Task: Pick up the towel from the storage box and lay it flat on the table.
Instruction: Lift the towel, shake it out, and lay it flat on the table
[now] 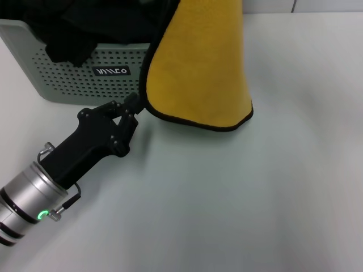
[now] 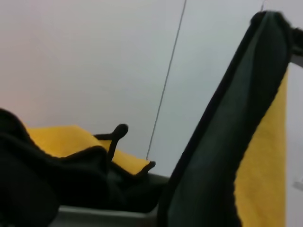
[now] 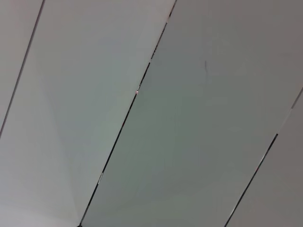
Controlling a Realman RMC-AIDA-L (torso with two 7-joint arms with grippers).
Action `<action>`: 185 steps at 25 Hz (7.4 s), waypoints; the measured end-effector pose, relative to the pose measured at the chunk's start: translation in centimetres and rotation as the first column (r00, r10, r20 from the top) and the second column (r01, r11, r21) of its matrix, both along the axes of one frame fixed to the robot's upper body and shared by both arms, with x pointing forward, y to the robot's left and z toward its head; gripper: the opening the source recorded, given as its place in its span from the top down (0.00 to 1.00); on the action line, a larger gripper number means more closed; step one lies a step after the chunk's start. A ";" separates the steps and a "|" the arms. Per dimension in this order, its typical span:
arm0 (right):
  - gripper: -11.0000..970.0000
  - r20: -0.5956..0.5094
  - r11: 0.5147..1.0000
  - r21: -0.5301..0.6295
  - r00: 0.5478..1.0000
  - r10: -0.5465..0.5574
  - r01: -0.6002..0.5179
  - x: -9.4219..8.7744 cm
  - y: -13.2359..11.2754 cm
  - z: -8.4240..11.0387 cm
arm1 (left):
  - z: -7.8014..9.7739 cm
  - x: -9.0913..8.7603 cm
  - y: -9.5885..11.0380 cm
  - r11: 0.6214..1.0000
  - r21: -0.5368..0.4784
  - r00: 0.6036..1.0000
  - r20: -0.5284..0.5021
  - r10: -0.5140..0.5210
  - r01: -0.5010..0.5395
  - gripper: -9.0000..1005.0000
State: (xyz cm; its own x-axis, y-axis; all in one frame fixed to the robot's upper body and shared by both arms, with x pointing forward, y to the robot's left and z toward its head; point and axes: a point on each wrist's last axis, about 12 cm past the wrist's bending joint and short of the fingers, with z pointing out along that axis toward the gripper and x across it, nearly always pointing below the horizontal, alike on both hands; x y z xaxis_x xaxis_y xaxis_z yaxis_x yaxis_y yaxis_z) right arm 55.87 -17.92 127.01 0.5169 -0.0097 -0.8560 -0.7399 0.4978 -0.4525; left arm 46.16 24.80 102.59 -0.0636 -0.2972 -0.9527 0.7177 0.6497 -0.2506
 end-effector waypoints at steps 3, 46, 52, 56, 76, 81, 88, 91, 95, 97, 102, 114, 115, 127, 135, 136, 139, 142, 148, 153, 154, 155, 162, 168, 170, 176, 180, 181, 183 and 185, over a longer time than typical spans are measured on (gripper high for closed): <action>0.95 0.000 1.000 -0.001 1.000 0.000 0.000 0.0 0.0 0.0 | 0.0 0.1 0.1 1.000 -0.001 1.000 -0.010 0.000 0.000 0.97; 0.93 0.009 1.000 -0.016 1.000 0.017 -0.017 0.3 0.8 0.1 | 0.3 0.3 0.4 0.999 -0.012 0.999 -0.019 -0.035 0.035 0.61; 0.93 0.006 1.000 -0.018 1.000 0.023 -0.023 0.3 1.0 0.0 | 0.2 0.3 0.4 1.000 -0.009 0.999 -0.025 -0.029 0.029 0.61; 0.93 0.004 1.000 -0.018 1.000 0.023 -0.023 0.3 1.0 0.0 | 0.4 0.4 0.3 0.999 -0.007 0.999 -0.013 -0.045 0.045 0.61; 0.92 -0.221 0.997 -0.061 0.975 0.032 -0.046 1.0 1.1 -1.5 | 3.0 0.2 2.7 0.976 -0.123 0.983 0.014 -0.181 0.181 0.98; 0.92 -0.338 0.985 -0.164 0.941 -0.011 -0.047 0.3 0.4 -1.0 | 6.1 0.1 5.7 0.934 -0.180 0.951 0.071 -0.301 0.309 0.98; 0.92 -0.437 0.964 -0.259 0.897 -0.069 -0.052 -2.2 -1.5 0.5 | 10.0 0.1 7.1 0.845 -0.180 0.864 0.098 -0.494 0.504 0.98; 0.92 -0.466 0.950 -0.306 0.879 -0.095 -0.059 -3.8 -2.1 0.4 | 10.5 0.1 7.3 0.810 -0.171 0.824 0.018 -0.566 0.560 0.98; 0.91 -0.523 0.924 -0.356 0.849 -0.073 -0.140 -6.7 -2.4 0.1 | 10.7 -0.2 6.9 0.753 -0.143 0.749 -0.088 -0.656 0.643 0.97; 0.91 -0.567 0.909 -0.361 0.823 -0.035 -0.210 -8.3 -2.5 -0.3 | 10.6 -1.0 6.5 0.719 -0.132 0.709 -0.125 -0.695 0.682 0.97; 0.91 -0.641 0.897 -0.270 0.761 0.103 -0.350 -11.9 -3.5 -0.5 | 11.0 -3.1 6.2 0.699 -0.104 0.687 -0.129 -0.715 0.708 0.97; 0.91 -0.763 0.944 -0.112 0.636 0.120 -0.311 -8.7 -6.4 -5.7 | 7.9 -0.7 6.0 0.760 -0.131 0.727 -0.228 -0.648 0.637 0.97; 0.91 -0.777 0.947 -0.102 0.618 0.114 -0.304 -7.8 -6.3 -6.9 | 7.0 0.0 5.7 0.778 -0.128 0.737 -0.259 -0.625 0.615 0.97; 0.90 -0.836 0.977 -0.130 0.549 -0.016 -0.170 0.6 -3.6 -17.1 | 3.0 4.9 4.8 0.910 0.153 0.854 -0.433 -0.289 0.386 0.97; 0.90 -0.808 0.971 -0.207 0.581 -0.099 -0.122 2.0 -1.9 -18.0 | 3.6 6.7 6.3 0.902 0.301 0.898 -0.404 -0.174 0.310 0.97; 0.90 -0.806 0.971 -0.209 0.582 -0.106 -0.114 2.1 -1.9 -18.0 | 3.8 6.8 6.4 0.899 0.312 0.902 -0.397 -0.171 0.308 0.97; 0.90 -0.798 0.972 -0.221 0.589 -0.131 -0.083 2.5 -2.1 -17.9 | 4.1 7.4 6.7 0.892 0.348 0.912 -0.383 -0.147 0.290 0.97; 0.90 -0.787 0.970 -0.240 0.593 -0.170 -0.040 3.0 -2.5 -18.0 | 4.0 7.9 6.8 0.882 0.384 0.917 -0.382 -0.116 0.272 0.97; 0.89 -0.766 0.960 -0.278 0.598 -0.237 0.025 3.7 -3.0 -18.2 | 4.5 8.9 5.8 0.862 0.423 0.926 -0.357 -0.125 0.280 0.97; 0.89 -0.741 0.949 -0.314 0.613 -0.273 0.043 4.3 -2.4 -18.1 | 4.9 9.6 5.4 0.859 0.440 0.936 -0.334 -0.113 0.261 0.97; 0.89 -0.738 0.948 -0.317 0.617 -0.272 0.039 4.4 -2.2 -18.0 | 5.0 9.7 5.4 0.861 0.441 0.937 -0.332 -0.108 0.256 0.97; 0.89 -0.735 0.947 -0.319 0.622 -0.269 0.032 4.4 -2.0 -17.9 | 5.0 9.8 5.5 0.862 0.439 0.937 -0.332 -0.106 0.253 0.97; 0.89 -0.751 0.950 -0.229 0.659 -0.033 -0.212 1.6 -2.0 -14.5 | 5.6 6.4 5.3 0.853 0.297 0.879 -0.354 -0.318 0.428 0.97; 0.88 -0.745 0.930 -0.124 0.651 0.144 -0.347 -2.3 -5.8 -9.3 | 8.8 2.0 5.9 0.790 0.139 0.799 -0.196 -0.569 0.597 0.97; 0.88 -0.747 0.927 -0.101 0.643 0.169 -0.362 -3.8 -7.3 -7.9 | 9.6 1.0 6.1 0.768 0.083 0.769 -0.164 -0.617 0.635 0.97; 0.88 -0.716 0.921 -0.029 0.651 0.253 -0.389 -8.7 -9.8 -4.7 | 11.5 -0.5 5.4 0.729 -0.069 0.709 -0.188 -0.679 0.681 0.97; 0.88 -0.665 0.918 0.064 0.669 0.332 -0.392 -11.5 -11.2 -2.8 | 13.6 -1.6 5.0 0.668 -0.058 0.660 -0.109 -0.743 0.742 0.97; 0.88 -0.656 0.916 0.091 0.668 0.351 -0.391 -11.8 -11.4 -2.6 | 14.1 -1.8 4.9 0.653 -0.060 0.648 -0.083 -0.757 0.755 0.97; 0.88 -0.653 0.910 0.144 0.654 0.382 -0.388 -12.2 -11.7 -2.4 | 15.0 -2.4 4.9 0.627 -0.077 0.626 -0.045 -0.779 0.775 0.97; 0.88 -0.669 0.911 0.178 0.633 0.390 -0.372 -12.2 -11.9 -3.0 | 15.2 -2.7 4.9 0.618 -0.090 0.617 -0.040 -0.786 0.781 0.97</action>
State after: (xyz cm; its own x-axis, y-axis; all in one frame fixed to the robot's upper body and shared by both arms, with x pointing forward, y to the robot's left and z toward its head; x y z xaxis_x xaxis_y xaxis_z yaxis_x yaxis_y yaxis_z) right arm 43.70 -29.78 124.04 -0.2496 0.0758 -0.9654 -0.9610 0.1035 0.2566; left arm 43.43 29.70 117.83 -0.3619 -0.1567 -0.9189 0.9266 -0.1683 -0.3362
